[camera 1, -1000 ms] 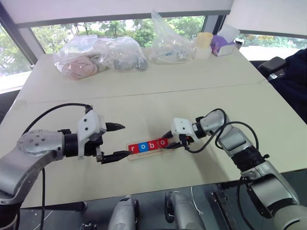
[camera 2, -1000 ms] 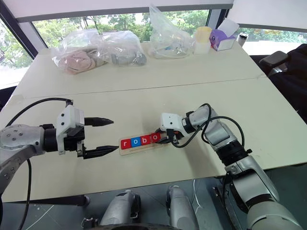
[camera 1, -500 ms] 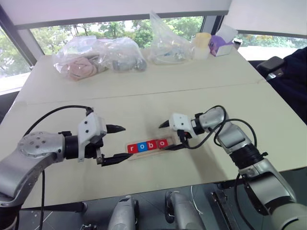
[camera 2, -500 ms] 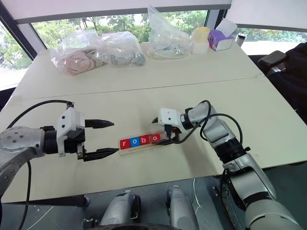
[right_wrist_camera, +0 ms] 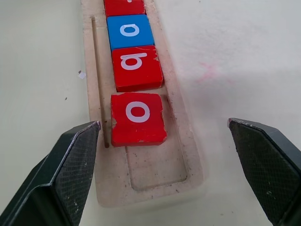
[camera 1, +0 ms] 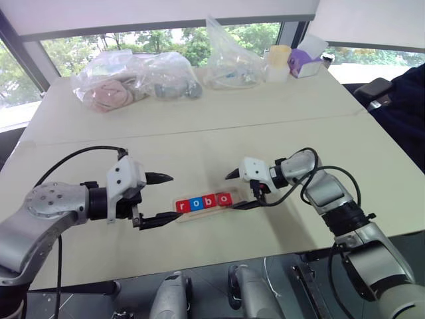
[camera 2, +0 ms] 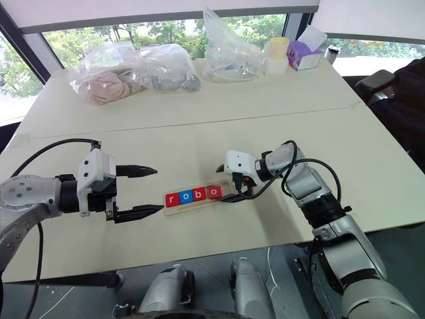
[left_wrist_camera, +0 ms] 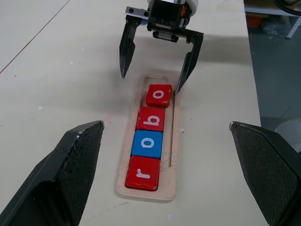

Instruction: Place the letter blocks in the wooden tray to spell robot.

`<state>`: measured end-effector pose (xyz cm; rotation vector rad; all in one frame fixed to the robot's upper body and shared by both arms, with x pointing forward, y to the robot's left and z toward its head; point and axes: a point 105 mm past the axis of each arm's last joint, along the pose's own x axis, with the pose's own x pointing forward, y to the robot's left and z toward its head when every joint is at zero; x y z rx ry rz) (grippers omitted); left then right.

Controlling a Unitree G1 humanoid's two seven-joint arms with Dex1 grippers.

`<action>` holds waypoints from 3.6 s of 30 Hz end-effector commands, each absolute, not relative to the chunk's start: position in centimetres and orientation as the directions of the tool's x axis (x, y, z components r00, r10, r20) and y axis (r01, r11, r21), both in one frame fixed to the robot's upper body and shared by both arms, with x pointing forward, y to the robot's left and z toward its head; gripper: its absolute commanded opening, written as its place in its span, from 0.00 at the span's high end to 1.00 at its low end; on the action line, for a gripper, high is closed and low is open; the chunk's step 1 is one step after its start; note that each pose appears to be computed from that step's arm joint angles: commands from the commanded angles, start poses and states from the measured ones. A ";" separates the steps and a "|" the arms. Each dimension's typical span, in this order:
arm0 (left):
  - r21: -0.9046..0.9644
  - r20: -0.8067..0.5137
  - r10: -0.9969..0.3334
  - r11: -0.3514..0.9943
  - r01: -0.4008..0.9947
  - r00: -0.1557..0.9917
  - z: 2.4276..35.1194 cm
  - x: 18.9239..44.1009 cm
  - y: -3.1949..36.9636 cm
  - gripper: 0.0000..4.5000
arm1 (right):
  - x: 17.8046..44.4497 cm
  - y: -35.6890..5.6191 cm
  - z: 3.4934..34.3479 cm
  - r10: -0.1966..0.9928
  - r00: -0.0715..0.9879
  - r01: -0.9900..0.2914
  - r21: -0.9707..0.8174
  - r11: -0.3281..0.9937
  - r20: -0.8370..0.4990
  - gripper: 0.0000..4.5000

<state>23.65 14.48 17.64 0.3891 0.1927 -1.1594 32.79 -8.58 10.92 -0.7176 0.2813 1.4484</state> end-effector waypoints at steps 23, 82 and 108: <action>0.238 -0.323 -0.856 0.340 0.910 0.404 18.1 23.6 14.5 0.00 | 32.2 -7.7 14.1 0.845 0.133 -0.944 -0.326 -0.052 -0.519 0.01; 0.239 -0.322 -0.856 0.341 0.909 0.405 18.5 23.6 14.4 0.00 | 34.9 -9.0 11.7 0.802 0.328 -0.907 -0.403 0.120 -0.500 0.01; 0.232 -0.315 -0.862 0.335 0.913 0.396 18.0 23.6 14.2 0.00 | 38.1 -18.3 18.0 0.546 0.788 -0.614 -0.422 0.666 -0.284 0.01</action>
